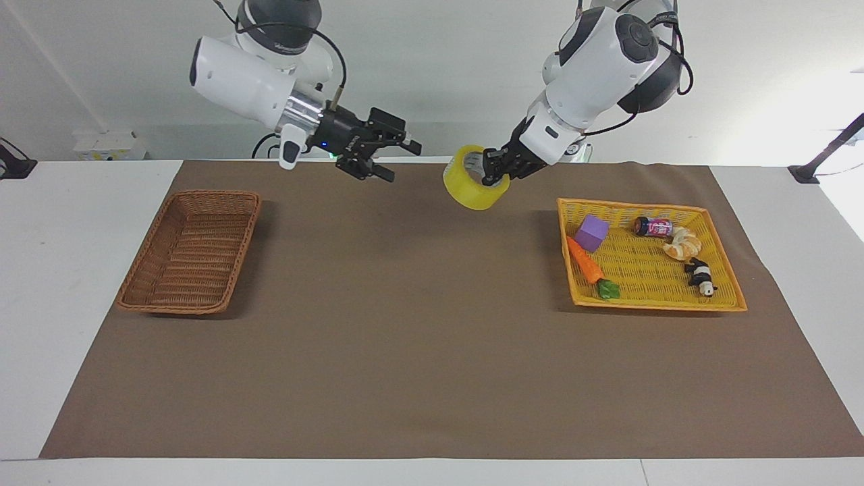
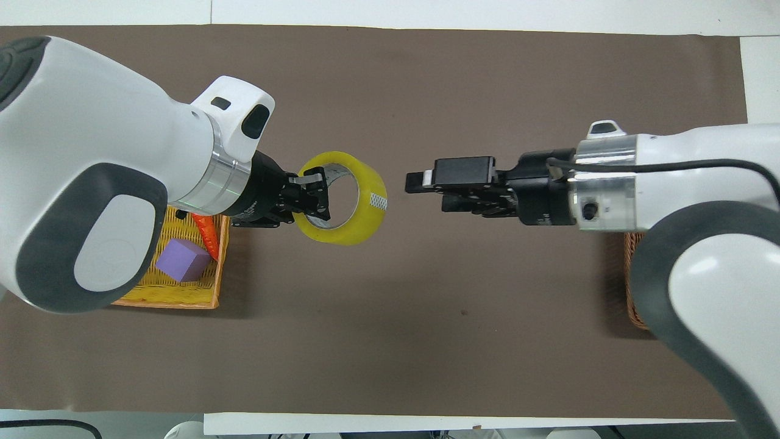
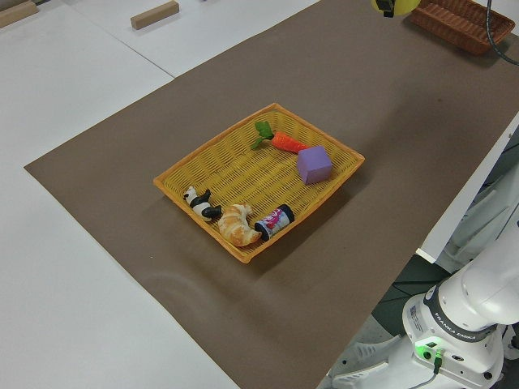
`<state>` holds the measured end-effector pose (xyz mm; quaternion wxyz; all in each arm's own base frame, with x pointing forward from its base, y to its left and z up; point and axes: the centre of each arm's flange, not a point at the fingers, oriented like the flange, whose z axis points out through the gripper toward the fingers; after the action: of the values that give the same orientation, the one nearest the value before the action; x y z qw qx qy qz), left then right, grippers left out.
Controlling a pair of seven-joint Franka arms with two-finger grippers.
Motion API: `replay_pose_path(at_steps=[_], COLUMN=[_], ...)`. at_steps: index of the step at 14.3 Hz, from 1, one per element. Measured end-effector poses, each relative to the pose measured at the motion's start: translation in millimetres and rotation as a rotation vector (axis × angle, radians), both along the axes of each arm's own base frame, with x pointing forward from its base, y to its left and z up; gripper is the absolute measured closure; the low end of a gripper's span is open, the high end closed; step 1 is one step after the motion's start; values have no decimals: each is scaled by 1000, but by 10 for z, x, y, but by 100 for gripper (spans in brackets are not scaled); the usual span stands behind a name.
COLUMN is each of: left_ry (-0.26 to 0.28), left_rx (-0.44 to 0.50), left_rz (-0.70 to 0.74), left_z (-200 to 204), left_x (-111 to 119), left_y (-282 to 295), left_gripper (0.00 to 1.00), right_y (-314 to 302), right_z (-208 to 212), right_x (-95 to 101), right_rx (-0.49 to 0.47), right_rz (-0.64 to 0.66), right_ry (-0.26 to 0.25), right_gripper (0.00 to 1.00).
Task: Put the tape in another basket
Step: 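Grasp the tape rim with the right gripper beside the left gripper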
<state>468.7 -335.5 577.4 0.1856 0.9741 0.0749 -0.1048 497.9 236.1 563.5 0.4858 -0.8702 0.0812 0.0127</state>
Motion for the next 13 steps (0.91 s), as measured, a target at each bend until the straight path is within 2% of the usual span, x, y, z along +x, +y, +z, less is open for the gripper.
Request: replay_pose_path(at_steps=[7,10,12,13], left_ry=[2,6,6,7], left_rx=[1,2,3,3], left_rz=[5,15,17,18], left_z=[-2,-1,-1,-1], left_x=[-27,-26,-28,-27], left_y=[-51,-52,-53,-53], left_gripper=[78,78,78,78], right_y=[286,293,293,293], right_z=[-128,-139,-139,-139], right_x=[-62,-63,-63,-63], right_rx=[17,17,17,17], right_rz=[-15,-15,-15,-15], right_ry=[57,62,62,62], right_gripper=[0,1,7,19])
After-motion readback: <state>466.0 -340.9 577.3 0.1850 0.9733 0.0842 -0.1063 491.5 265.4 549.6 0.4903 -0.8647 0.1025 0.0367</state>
